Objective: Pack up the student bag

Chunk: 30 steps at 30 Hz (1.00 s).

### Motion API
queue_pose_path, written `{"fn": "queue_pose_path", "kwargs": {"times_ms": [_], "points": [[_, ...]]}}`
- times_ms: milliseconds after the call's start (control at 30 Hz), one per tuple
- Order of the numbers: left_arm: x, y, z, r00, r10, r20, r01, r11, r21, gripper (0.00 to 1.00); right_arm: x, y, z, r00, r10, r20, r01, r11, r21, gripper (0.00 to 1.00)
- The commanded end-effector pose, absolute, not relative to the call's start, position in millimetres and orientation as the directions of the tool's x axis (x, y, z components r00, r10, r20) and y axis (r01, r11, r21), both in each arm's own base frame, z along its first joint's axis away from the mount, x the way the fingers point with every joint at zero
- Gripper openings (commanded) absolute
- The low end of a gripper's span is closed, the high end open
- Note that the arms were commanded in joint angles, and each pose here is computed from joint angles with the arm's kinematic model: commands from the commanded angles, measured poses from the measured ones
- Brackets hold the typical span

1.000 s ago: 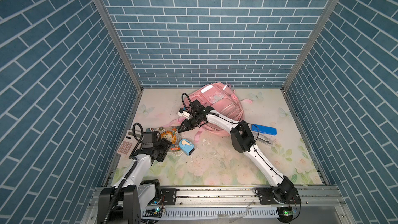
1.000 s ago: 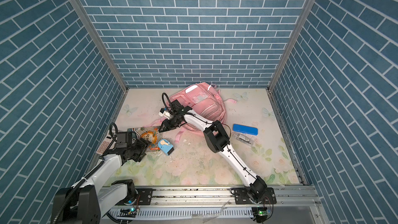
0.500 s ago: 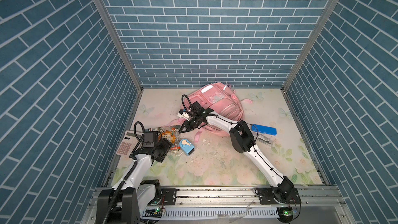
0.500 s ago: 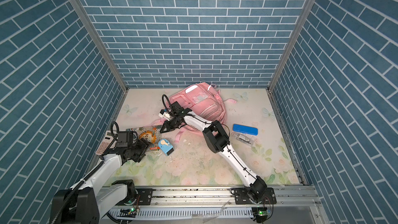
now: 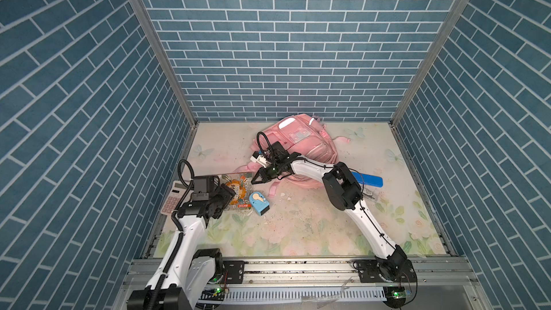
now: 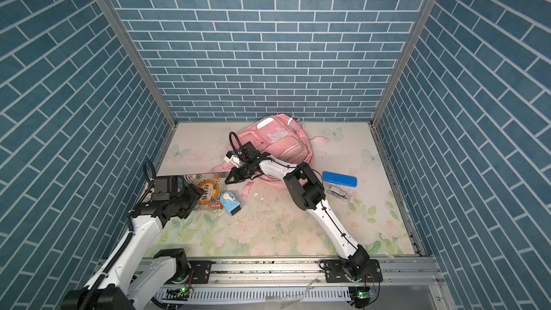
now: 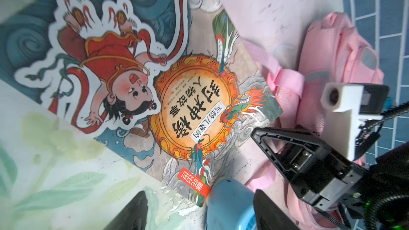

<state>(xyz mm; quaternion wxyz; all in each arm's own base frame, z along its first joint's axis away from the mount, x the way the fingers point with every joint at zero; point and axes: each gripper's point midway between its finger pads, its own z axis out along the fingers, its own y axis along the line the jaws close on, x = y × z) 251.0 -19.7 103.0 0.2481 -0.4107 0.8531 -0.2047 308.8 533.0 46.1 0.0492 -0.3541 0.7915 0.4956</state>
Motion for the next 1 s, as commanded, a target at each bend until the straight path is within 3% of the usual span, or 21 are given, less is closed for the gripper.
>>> {"fn": "queue_pose_path", "kwargs": {"times_ms": [0, 367, 700, 867, 967], "points": [[250.7, -9.0, 120.0, -0.548, -0.769, -0.328, -0.591, 0.634, -0.499, 0.77, 331.0, 532.5, 105.8, -0.719, -0.416, -0.557, -0.670, 0.201, 0.715, 0.00], [271.6, 6.0, 166.5, -0.576, -0.659, -0.483, -0.510, 0.752, -0.417, 0.79, 339.2, 514.2, 135.8, -0.694, -0.363, -0.622, -0.711, 0.212, 0.670, 0.00], [286.0, 12.1, 201.6, -0.562, -0.543, -0.624, -0.400, 0.839, -0.369, 0.78, 349.8, 504.8, 158.0, -0.595, -0.374, -0.712, -0.804, 0.258, 0.536, 0.00], [305.0, 8.0, 231.0, -0.551, -0.371, -0.747, -0.246, 0.928, -0.280, 0.75, 353.3, 499.5, 171.4, -0.548, -0.375, -0.747, -0.836, 0.265, 0.481, 0.00], [318.9, -0.4, 249.7, -0.529, -0.177, -0.830, -0.088, 0.984, -0.154, 0.73, 353.1, 498.6, 175.7, -0.532, -0.370, -0.762, -0.846, 0.261, 0.465, 0.00]]}}
